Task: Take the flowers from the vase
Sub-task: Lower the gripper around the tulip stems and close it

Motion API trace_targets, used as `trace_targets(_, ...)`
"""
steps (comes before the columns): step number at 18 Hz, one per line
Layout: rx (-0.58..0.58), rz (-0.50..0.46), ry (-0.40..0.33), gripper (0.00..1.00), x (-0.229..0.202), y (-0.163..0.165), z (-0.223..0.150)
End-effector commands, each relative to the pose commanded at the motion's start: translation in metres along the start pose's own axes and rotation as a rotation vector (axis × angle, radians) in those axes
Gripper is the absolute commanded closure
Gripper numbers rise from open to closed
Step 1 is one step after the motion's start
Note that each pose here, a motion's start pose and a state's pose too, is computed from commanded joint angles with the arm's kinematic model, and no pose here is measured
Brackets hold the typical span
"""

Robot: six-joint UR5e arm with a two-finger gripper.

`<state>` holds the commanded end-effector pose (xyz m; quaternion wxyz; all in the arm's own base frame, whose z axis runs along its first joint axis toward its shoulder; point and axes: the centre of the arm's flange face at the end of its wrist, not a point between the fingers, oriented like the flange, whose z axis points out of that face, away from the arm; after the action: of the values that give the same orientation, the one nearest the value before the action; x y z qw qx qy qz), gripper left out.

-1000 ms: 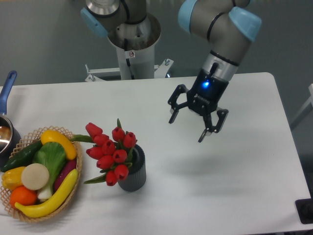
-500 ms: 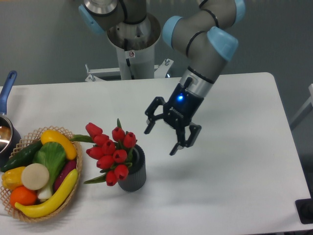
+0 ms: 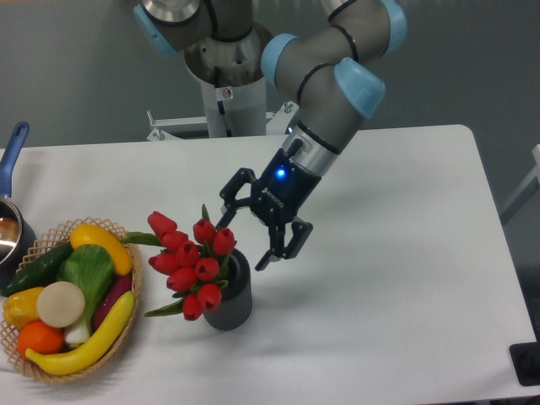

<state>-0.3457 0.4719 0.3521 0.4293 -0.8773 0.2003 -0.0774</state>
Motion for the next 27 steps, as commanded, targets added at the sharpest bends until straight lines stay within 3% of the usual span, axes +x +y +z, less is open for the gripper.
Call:
trace_targets(18,0.006,0.022,0.045,0.01,-0.007,-0.004,0.038)
trace_targets(25,0.003,0.018,0.051,0.38,-0.008,0.000,0.042)
trace_targets(27,0.003,0.018,0.049,0.42,-0.009,-0.001,0.041)
